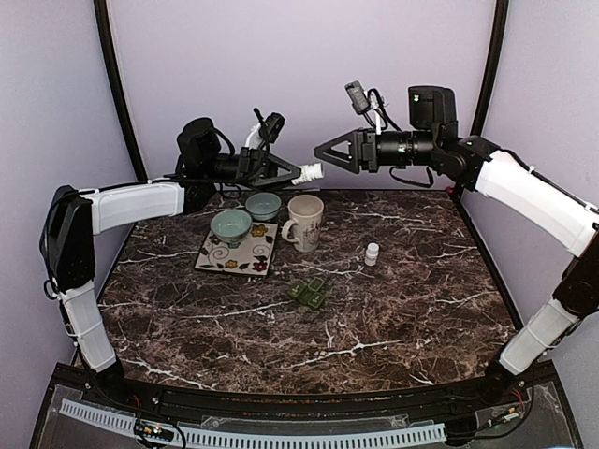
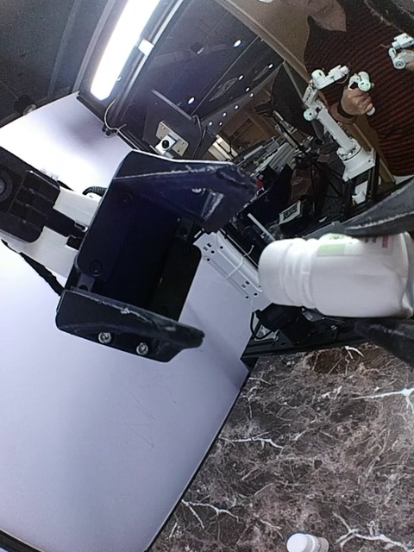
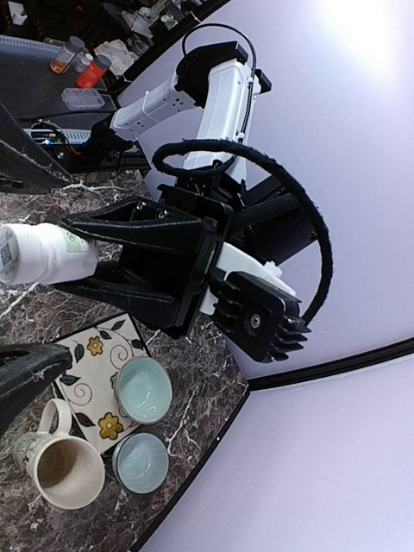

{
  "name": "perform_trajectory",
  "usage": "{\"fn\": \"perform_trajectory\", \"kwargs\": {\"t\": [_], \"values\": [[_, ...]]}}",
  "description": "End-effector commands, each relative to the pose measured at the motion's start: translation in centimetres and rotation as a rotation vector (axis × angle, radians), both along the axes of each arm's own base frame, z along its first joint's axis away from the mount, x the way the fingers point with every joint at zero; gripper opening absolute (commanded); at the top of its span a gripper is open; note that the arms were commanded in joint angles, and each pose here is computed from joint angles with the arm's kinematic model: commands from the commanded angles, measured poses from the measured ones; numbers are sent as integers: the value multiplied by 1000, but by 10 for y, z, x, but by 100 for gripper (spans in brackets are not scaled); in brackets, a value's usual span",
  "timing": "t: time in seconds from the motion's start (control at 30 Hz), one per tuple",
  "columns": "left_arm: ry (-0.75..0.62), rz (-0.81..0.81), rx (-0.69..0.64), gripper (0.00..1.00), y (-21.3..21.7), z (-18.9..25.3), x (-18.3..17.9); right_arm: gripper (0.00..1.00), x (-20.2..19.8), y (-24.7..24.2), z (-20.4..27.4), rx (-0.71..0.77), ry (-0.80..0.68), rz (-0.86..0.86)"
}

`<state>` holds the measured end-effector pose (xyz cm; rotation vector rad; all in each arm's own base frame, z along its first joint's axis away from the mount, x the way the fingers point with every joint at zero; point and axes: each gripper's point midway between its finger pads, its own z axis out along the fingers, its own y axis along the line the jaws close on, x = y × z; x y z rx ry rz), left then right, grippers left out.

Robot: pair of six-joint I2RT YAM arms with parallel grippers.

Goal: Sort the pills into containers
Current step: Unscrew the lid of the pill bottle.

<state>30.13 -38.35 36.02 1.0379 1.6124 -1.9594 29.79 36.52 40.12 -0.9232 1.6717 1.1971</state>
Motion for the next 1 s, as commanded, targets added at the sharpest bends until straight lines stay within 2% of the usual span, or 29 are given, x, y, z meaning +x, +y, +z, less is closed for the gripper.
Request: {"fn": "perform_trajectory", "kwargs": {"t": [0.0,0.13,0.23,0.4,0.6,0.77,0.97], "values": [[-62,11,-30,0,9,15,-6,59,-1,1,22,71,1,27],[-61,15,-30,0,8,14,-5,59,0,-2,24,96,32,21],[-63,21,-29,0,8,13,-4,59,11,-12,26,149,112,-19],[-69,33,-22,0,7,12,-1,59,40,-30,7,184,365,-118],[-93,54,-22,0,6,14,6,58,39,-31,-18,190,587,-113],[-111,78,-13,0,6,13,10,60,31,-32,-26,200,693,-103],[-121,93,-4,0,5,9,16,63,25,-33,-26,207,736,-88]]}}
